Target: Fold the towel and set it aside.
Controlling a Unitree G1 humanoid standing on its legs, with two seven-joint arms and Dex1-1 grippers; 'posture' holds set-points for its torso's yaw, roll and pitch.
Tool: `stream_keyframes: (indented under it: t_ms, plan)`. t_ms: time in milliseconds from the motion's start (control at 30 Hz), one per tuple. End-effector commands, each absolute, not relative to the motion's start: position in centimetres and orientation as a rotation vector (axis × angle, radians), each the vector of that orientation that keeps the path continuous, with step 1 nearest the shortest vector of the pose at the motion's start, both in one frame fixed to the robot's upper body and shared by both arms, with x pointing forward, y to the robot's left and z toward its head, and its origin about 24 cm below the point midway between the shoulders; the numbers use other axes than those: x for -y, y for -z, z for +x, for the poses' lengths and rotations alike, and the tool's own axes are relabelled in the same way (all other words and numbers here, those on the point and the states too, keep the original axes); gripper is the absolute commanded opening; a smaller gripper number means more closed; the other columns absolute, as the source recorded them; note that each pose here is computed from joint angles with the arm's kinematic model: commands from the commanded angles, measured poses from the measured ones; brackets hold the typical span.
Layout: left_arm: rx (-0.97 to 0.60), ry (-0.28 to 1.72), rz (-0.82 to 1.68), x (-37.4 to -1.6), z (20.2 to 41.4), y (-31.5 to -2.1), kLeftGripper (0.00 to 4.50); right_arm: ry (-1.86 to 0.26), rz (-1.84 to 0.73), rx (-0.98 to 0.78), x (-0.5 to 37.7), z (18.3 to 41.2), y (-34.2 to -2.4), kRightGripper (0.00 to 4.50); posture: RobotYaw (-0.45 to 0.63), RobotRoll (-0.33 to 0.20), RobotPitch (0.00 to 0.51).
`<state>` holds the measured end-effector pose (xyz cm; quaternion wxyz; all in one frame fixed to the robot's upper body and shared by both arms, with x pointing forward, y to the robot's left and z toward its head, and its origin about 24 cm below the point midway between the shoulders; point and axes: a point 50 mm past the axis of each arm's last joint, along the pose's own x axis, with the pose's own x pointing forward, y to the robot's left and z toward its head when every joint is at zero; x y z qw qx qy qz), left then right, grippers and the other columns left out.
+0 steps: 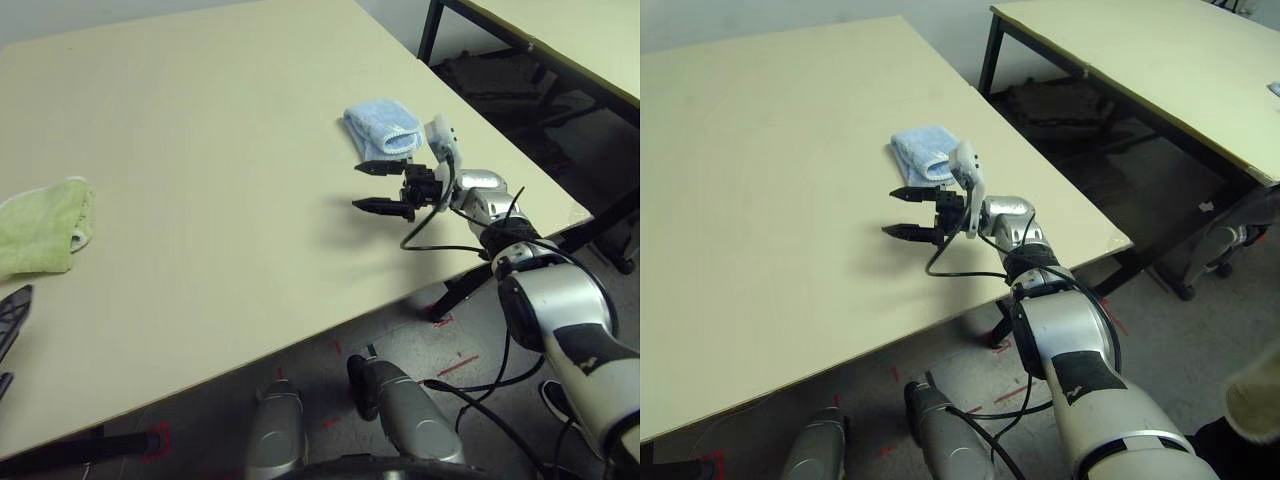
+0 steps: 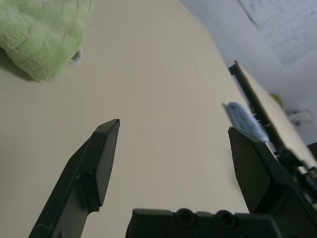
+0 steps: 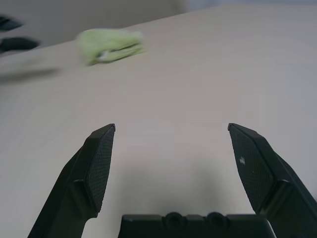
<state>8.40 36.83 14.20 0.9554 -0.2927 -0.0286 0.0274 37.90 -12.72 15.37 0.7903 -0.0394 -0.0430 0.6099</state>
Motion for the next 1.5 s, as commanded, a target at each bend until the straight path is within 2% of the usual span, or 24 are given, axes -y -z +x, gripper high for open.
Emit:
stream_keyframes:
  t_ms: [33, 200, 333, 467, 667, 867, 1500]
  plan:
    - [0.091, -0.303, -0.528, -39.0, 7.4, -12.8, 4.48, -1.121, -0.077, 0.082, 14.5, 38.5, -14.9, 4.5, 0.02, 0.0, 0.172]
    - [0.115, -0.478, -0.462, -39.0, 6.1, -11.1, 4.48, -0.873, -0.007, 0.094, 17.0, 39.0, -14.3, 4.5, 0.01, 0.0, 0.172]
    - [0.129, -0.545, -0.468, -38.1, 5.6, -9.8, 4.48, -0.797, 0.053, 0.089, 17.9, 38.7, -12.9, 4.5, 0.01, 0.0, 0.167]
    - [0.095, -0.593, -0.429, -37.1, 5.3, -8.5, 4.48, -0.782, 0.074, 0.077, 18.4, 38.1, -11.6, 4.5, 0.01, 0.0, 0.164]
    - [0.067, -0.6, -0.32, -36.5, 5.2, -8.5, 4.48, -0.743, 0.075, 0.061, 19.1, 37.8, -11.0, 4.5, 0.02, 0.0, 0.156]
    - [0.06, -0.657, -0.301, -36.6, 4.5, -8.1, 4.48, -0.725, 0.103, 0.062, 19.7, 37.7, -10.8, 4.5, 0.02, 0.0, 0.149]
    - [0.066, -0.705, -0.308, -36.3, 4.3, -7.6, 4.48, -0.722, 0.125, 0.033, 20.0, 37.5, -10.2, 4.5, 0.03, 0.0, 0.151]
